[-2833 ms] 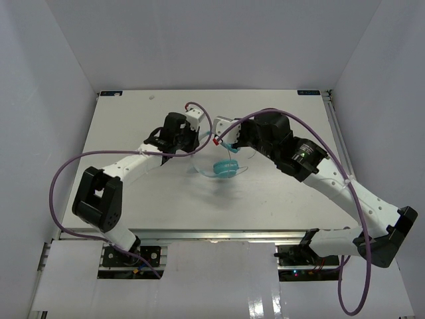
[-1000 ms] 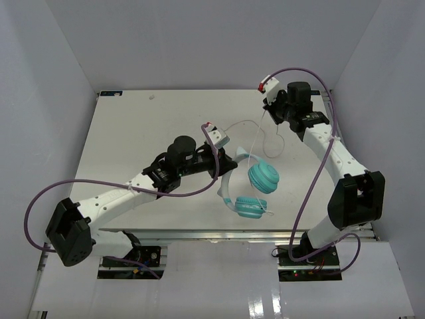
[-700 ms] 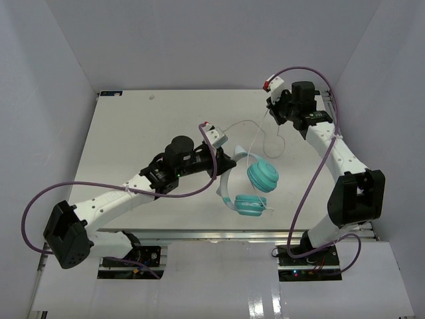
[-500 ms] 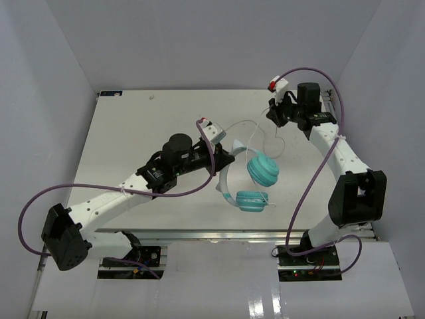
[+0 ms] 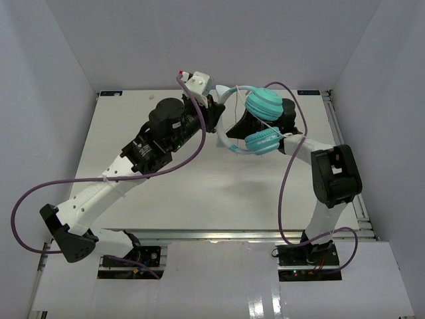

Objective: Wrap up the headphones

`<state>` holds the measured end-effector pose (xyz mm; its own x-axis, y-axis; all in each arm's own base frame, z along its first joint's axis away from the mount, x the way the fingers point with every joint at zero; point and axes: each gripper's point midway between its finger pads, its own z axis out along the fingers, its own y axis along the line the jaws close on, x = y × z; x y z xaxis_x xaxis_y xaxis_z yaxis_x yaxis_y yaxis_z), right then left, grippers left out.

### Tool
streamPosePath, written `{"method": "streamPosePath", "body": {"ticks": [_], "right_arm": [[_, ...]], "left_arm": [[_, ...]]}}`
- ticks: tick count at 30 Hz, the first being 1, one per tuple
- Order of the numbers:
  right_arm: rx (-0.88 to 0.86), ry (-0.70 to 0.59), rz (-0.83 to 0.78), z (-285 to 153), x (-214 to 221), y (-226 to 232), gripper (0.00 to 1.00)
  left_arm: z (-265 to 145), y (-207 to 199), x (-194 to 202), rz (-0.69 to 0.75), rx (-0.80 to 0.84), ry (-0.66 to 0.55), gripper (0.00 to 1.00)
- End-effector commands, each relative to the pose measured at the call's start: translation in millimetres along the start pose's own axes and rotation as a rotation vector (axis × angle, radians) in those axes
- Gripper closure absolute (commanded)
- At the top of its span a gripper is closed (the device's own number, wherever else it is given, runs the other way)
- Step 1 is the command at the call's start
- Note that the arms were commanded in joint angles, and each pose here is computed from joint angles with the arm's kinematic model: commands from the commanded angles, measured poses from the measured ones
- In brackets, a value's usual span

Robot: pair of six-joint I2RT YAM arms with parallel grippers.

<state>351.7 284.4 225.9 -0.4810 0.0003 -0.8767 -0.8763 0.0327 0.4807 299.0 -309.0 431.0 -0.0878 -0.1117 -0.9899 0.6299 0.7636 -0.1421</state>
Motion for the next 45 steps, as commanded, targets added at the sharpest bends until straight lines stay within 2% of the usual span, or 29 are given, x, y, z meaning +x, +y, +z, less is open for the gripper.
{"method": "streamPosePath", "body": {"ticks": [1, 3, 10, 12, 16, 21, 34, 45], "right_arm": [[-0.269, -0.079, 0.018, 17.3, -25.3, 55.1, 0.92], [-0.347, -0.070, 0.066, 30.7, -16.8, 62.8, 0.92], [-0.426, -0.051, 0.057, 59.7, -3.0, 89.7, 0.91], [-0.438, -0.057, 0.047, 62.2, -0.3, 100.0, 0.85], [-0.432, -0.066, 0.029, 58.5, 4.7, 114.2, 0.78], [-0.411, -0.085, -0.023, 51.3, 3.0, 131.2, 0.74], [-0.415, -0.075, -0.107, 37.9, 20.8, 173.3, 0.67], [-0.418, -0.030, -0.209, 37.7, 45.8, 211.9, 0.65]], "left_arm": [[-5.3, 12.0, -45.9, -0.024, -0.104, -0.092, 1.00], [-1.7, 12.4, -47.6, -0.018, -0.114, -0.087, 1.00], [-1.6, 14.3, -65.8, -0.022, -0.139, -0.109, 1.00], [-7.1, 20.9, -75.4, -0.011, -0.174, -0.128, 1.00], [-21.2, 31.2, -97.4, 0.006, -0.228, -0.168, 1.00], [-41.1, 40.4, -115.2, 0.009, -0.270, -0.194, 1.00], [-74.8, 52.7, -145.9, -0.008, -0.331, -0.246, 1.00], [-87.2, 74.0, -166.8, 0.073, -0.459, -0.272, 1.00]]}}
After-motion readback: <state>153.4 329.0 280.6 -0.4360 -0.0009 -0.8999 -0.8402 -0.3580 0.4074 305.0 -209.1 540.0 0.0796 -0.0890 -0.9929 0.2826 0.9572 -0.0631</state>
